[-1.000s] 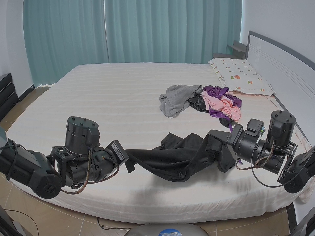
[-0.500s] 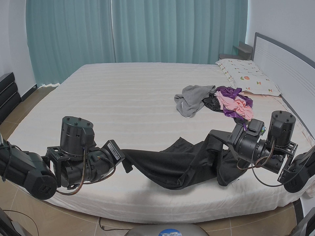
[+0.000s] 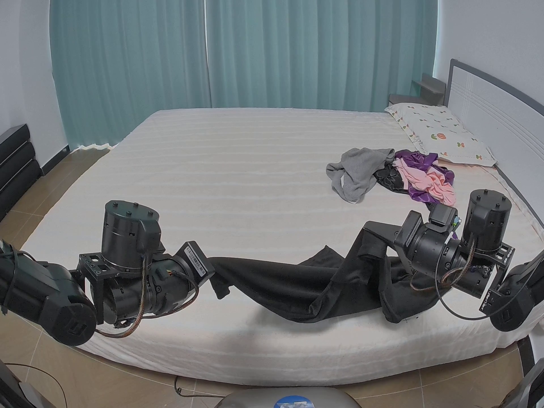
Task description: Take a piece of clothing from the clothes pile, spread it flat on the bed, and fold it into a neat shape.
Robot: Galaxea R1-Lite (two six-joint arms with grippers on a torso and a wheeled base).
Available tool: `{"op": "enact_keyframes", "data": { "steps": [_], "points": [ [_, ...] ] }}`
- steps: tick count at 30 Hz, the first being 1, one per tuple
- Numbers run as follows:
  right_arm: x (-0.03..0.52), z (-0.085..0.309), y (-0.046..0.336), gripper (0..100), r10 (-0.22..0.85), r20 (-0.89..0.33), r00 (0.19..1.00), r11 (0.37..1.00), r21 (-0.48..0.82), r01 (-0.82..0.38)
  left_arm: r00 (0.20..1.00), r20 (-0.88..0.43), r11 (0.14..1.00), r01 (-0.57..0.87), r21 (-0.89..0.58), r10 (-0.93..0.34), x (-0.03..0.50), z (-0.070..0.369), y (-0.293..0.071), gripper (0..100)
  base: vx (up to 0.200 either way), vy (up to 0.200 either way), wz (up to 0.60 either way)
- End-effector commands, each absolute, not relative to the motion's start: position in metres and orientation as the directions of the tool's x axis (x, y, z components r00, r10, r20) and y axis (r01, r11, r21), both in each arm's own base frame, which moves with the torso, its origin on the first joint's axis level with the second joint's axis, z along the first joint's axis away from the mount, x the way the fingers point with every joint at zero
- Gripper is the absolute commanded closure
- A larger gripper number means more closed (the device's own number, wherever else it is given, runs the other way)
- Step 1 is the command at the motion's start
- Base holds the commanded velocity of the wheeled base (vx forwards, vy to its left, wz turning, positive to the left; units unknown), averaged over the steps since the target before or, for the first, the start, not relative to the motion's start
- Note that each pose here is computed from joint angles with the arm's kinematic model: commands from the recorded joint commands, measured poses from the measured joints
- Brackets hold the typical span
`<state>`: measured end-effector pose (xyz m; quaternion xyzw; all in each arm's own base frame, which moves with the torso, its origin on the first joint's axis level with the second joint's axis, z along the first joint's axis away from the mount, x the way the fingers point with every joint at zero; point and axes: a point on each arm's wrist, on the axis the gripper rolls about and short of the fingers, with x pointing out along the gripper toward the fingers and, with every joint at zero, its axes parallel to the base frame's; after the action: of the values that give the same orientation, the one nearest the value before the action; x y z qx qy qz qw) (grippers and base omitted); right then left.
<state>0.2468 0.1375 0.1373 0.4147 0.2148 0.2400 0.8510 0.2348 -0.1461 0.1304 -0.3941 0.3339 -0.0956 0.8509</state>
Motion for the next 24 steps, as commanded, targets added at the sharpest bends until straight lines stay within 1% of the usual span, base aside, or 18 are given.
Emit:
{"op": "enact_keyframes", "data": {
  "steps": [1,17,24],
  "points": [
    [0.248,0.138,0.136,100,0.583,-0.165,0.796,0.541,0.809,-0.229,0.759,-0.492,0.671,-0.101,-0.735,-0.425,0.235,0.131,-0.146,100,0.0,0.2,0.0],
    [0.246,0.138,0.135,100,0.583,-0.165,0.796,0.541,0.809,-0.229,0.76,-0.496,0.673,-0.107,-0.732,-0.419,0.234,0.131,-0.145,100,0.0,0.2,0.0],
    [0.24,0.138,0.129,100,0.561,-0.17,0.81,0.553,0.805,-0.214,0.765,-0.484,0.668,-0.096,-0.738,-0.425,0.224,0.135,-0.139,100,0.0,0.0,0.0]
  ]
}}
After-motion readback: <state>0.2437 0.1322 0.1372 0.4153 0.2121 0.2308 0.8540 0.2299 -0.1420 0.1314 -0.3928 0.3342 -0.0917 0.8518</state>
